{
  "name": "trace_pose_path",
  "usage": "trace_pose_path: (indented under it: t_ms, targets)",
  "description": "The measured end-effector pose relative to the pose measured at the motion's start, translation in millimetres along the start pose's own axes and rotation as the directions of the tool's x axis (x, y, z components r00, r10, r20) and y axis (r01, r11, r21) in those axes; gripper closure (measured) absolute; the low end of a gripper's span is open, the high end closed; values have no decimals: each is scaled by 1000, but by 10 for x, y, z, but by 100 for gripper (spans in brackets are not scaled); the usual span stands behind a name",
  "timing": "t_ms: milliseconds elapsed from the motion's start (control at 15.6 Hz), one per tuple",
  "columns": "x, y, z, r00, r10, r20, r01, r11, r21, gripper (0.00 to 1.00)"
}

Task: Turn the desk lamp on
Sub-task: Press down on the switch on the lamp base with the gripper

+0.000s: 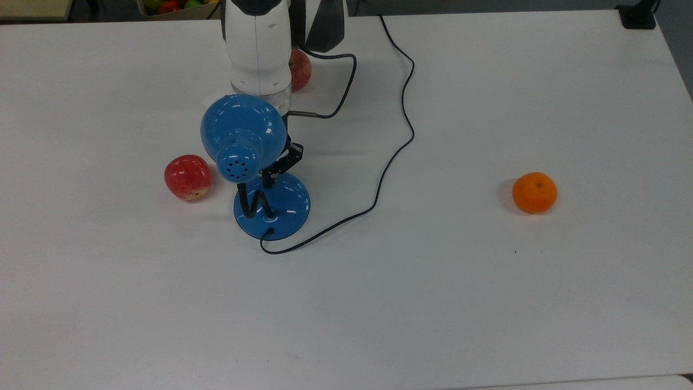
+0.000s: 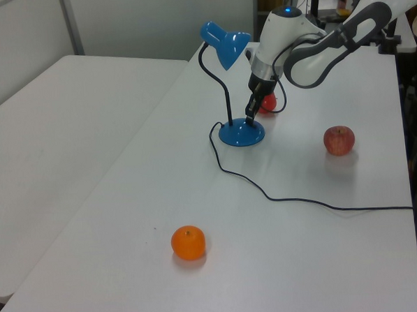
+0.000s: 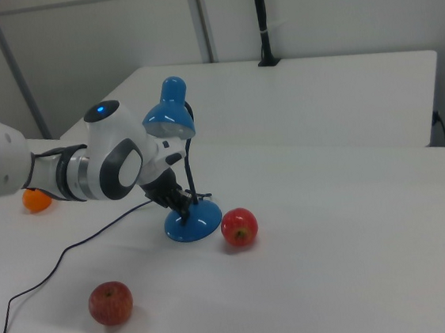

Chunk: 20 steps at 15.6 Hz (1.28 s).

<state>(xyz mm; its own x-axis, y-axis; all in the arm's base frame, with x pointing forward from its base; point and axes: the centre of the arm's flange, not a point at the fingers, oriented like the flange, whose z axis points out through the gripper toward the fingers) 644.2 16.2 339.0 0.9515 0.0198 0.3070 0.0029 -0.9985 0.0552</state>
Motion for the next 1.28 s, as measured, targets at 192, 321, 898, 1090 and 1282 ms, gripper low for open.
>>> trace_pose_path:
  t_ms: [192, 321, 898, 1090, 1282]
  targets:
    - [-11, -13, -59, 1000, -2, 28, 3, 1000, -3, 99]
    - [-10, -24, -75, 1000, -4, 28, 4, 1000, -3, 99]
    - [-39, -32, -20, 999, -6, 39, 6, 1000, -3, 99]
    - [-39, -35, -6, 999, -11, 40, 12, 1000, -6, 99]
    - [-38, -36, -6, 999, -12, 40, 12, 1000, -6, 99]
